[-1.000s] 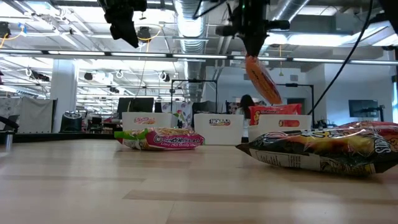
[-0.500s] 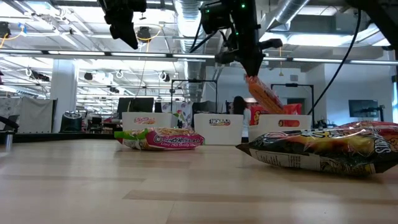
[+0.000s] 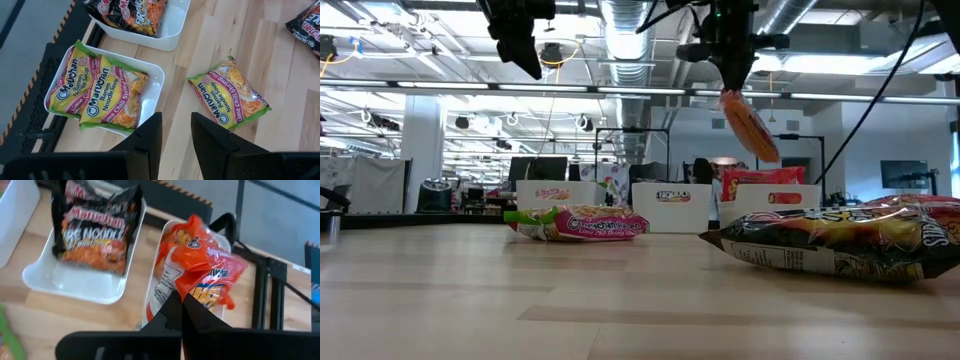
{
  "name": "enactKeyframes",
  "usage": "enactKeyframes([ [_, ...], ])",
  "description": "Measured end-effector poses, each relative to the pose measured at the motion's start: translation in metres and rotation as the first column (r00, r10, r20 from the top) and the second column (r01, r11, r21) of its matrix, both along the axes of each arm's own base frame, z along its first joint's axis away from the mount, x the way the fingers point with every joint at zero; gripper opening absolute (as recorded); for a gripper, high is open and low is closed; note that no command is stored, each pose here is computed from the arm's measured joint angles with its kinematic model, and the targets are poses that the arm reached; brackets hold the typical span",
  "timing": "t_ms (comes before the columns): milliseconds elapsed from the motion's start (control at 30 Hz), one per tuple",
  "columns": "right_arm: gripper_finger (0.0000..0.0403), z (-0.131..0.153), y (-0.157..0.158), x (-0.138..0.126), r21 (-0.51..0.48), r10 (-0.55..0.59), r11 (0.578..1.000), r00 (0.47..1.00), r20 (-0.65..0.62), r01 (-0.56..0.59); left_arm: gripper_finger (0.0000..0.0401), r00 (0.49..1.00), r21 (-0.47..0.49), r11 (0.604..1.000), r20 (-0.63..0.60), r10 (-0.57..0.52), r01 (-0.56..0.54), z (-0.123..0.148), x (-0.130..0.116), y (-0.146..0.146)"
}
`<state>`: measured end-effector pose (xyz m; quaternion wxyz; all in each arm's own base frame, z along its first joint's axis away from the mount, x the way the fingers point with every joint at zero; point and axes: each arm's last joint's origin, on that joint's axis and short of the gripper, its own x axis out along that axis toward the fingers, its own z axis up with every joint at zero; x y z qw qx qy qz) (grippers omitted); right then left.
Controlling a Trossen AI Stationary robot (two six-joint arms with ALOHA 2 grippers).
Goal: Sort Maruchan noodles
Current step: Put the orange noodle pack into the right white bin
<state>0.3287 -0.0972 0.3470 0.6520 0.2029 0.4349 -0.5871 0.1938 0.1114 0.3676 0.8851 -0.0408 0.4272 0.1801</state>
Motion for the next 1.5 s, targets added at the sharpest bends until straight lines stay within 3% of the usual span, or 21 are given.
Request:
enactKeyframes([
  [200, 0.0005, -0.021, 0.016, -0.031, 0.014, -0.058, 0.998, 0.997, -0.058, 0.059, 0.009, 1.0, -0.005, 1.0, 0.002, 0.008, -0.008, 0.0, 0.0, 0.0],
  [400, 0.0005, -0.02, 0.024, -0.05, -0.03, -0.127, 0.991, 0.992, -0.005, 0.127, 0.009, 1.0, -0.009, 1.0, 0.005, 0.013, -0.013, 0.0, 0.0, 0.0],
  [567, 0.0005, -0.021, 0.017, -0.05, -0.07, -0.147, 0.987, 0.989, -0.005, 0.147, 0.009, 1.0, -0.018, 1.0, 0.01, 0.026, -0.026, 0.0, 0.0, 0.0],
  [933, 0.0006, -0.057, -0.011, -0.027, -0.056, -0.179, 0.983, 0.979, -0.096, 0.175, 0.009, 0.999, -0.027, 0.999, 0.014, 0.038, -0.037, 0.0, 0.0, 0.0],
  [1167, 0.0008, -0.063, -0.029, -0.025, -0.029, -0.171, 0.985, 0.98, -0.103, 0.169, 0.009, 0.999, -0.03, 0.999, 0.015, 0.041, -0.04, 0.0, 0.0, 0.0],
  [1500, 0.0074, -0.063, -0.051, -0.031, 0.0, -0.169, 0.985, 0.979, -0.11, 0.17, 0.009, 0.999, -0.03, 0.999, 0.014, 0.04, -0.04, 0.0, 0.0, 0.0],
])
